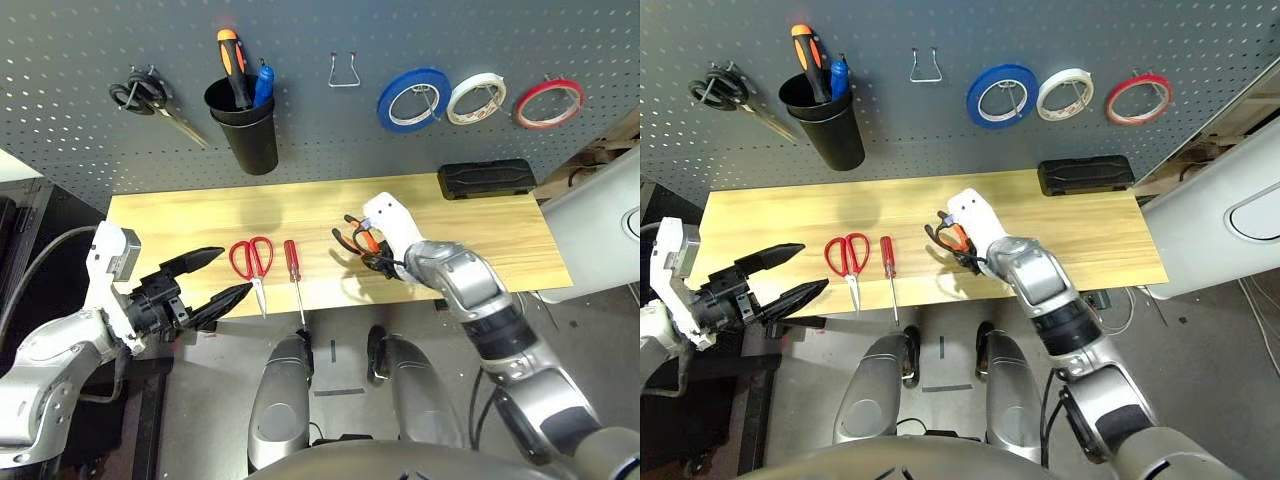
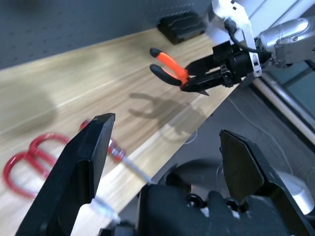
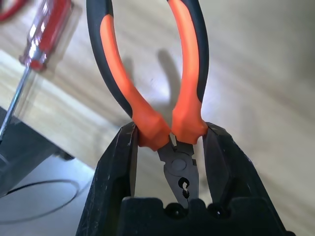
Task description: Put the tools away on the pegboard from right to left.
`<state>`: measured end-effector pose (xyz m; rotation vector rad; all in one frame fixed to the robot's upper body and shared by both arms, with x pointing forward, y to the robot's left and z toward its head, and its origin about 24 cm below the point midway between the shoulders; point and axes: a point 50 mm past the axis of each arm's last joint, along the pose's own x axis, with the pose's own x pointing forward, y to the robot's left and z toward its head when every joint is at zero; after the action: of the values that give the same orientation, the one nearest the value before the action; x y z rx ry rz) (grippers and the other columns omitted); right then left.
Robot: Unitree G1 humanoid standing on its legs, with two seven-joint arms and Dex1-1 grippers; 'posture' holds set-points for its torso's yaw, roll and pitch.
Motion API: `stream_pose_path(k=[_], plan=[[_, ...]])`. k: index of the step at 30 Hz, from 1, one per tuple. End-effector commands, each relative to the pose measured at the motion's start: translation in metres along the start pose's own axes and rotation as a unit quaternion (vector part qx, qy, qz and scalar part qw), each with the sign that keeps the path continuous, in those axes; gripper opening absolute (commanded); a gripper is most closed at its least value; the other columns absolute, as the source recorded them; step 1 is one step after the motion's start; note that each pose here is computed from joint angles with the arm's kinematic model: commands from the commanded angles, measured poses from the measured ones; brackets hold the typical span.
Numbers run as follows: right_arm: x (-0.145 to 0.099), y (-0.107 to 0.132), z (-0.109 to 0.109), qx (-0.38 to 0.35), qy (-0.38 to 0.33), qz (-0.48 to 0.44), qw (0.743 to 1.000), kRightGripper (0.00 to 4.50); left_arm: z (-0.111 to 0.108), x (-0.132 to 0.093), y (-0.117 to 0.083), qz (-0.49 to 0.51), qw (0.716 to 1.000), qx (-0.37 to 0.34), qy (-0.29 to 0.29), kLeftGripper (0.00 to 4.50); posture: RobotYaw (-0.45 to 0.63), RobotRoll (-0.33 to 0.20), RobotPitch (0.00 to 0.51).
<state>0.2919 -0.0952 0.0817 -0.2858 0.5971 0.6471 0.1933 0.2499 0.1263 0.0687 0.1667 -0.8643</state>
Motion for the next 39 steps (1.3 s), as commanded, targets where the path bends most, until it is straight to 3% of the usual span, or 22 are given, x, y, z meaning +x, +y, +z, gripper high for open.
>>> stream_pose_path(k=[1,9,15,19,30,39], plan=[[-0.015,0.000,0.008,-0.004,-0.056,0.022,0.998,2.03,-0.003,0.006,0.001,-0.015,1.000,0.012,0.000,4.50,0.05,0.000,0.156],[-0.042,-0.012,0.031,0.007,-0.213,0.018,0.977,2.03,0.018,0.010,0.015,-0.011,0.998,0.050,-0.038,4.50,0.03,0.000,0.134],[-0.052,-0.014,0.040,0.010,-0.280,0.014,0.960,2.03,0.036,0.007,0.018,-0.017,0.996,0.072,-0.043,4.50,0.03,0.000,0.116],[-0.065,-0.015,0.055,0.064,-0.373,0.032,0.925,2.03,0.048,0.006,0.021,-0.019,0.995,0.081,-0.046,4.50,0.03,0.000,0.115],[-0.070,-0.016,0.082,0.042,-0.428,0.024,0.902,2.03,0.078,0.010,0.030,-0.010,0.993,0.082,-0.085,4.50,0.03,0.000,0.117],[-0.069,-0.016,0.120,-0.011,-0.497,-0.034,0.867,2.03,0.086,0.016,0.030,-0.018,0.992,0.076,-0.097,4.50,0.03,0.000,0.124]])
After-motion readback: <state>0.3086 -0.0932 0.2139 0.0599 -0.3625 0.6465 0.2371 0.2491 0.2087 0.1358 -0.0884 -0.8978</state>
